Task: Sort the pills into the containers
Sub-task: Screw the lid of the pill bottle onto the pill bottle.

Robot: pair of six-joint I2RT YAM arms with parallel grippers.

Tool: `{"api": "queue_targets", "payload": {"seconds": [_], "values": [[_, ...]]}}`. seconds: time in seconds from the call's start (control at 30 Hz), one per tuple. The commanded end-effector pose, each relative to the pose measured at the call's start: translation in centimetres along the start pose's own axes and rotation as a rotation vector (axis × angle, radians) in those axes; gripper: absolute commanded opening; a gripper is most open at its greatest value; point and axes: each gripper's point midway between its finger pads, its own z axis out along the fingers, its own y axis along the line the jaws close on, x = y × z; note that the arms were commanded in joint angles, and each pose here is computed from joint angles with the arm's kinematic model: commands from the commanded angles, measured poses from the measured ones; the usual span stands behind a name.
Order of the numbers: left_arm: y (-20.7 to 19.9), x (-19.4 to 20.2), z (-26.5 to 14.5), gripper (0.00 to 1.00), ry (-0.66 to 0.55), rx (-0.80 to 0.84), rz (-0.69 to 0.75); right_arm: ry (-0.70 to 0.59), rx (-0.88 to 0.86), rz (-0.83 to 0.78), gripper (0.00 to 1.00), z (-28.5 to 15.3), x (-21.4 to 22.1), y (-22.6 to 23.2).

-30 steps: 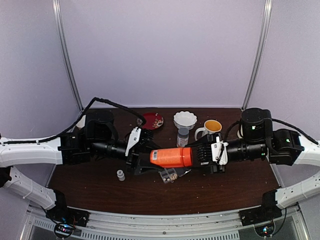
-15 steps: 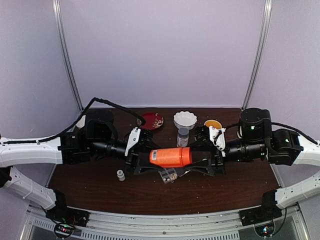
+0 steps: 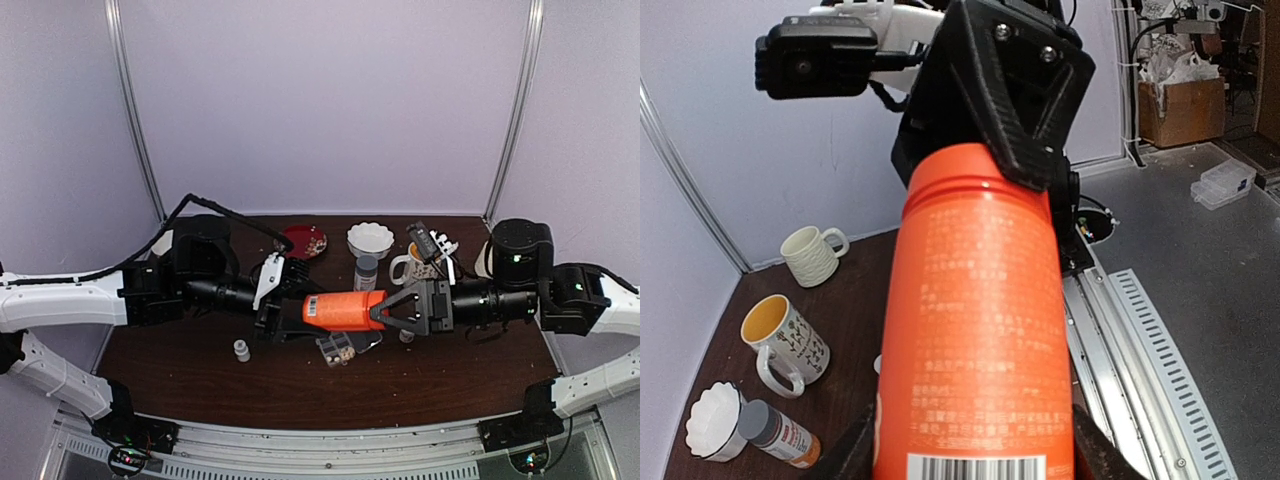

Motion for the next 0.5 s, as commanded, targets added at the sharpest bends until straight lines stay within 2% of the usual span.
{"api": "queue_targets", "payload": {"seconds": [0.0,0.17,0.27,0.47], "values": [[2.0,-1.0,0.2,0.00,-0.002,-0.088,0.060,-0.019,-0.075,0.404,0.00,0.8,-0.2,0.7],[2.9,-0.3,0.2,0.00,0.044,-0.138,0.087,-0.076,-0.213,0.622,0.00,0.6,-0.9,1.3],[4.7,0.4,-0.4,0.00,0.101,-0.254,0.117,-0.101,-0.274,0.697,0.00,0.5,-1.5,1.4],[5.1,0.2,-1.7,0.00,0.143,-0.308,0.353,-0.087,-0.256,0.762,0.00,1.3,-1.6,0.5]]}}
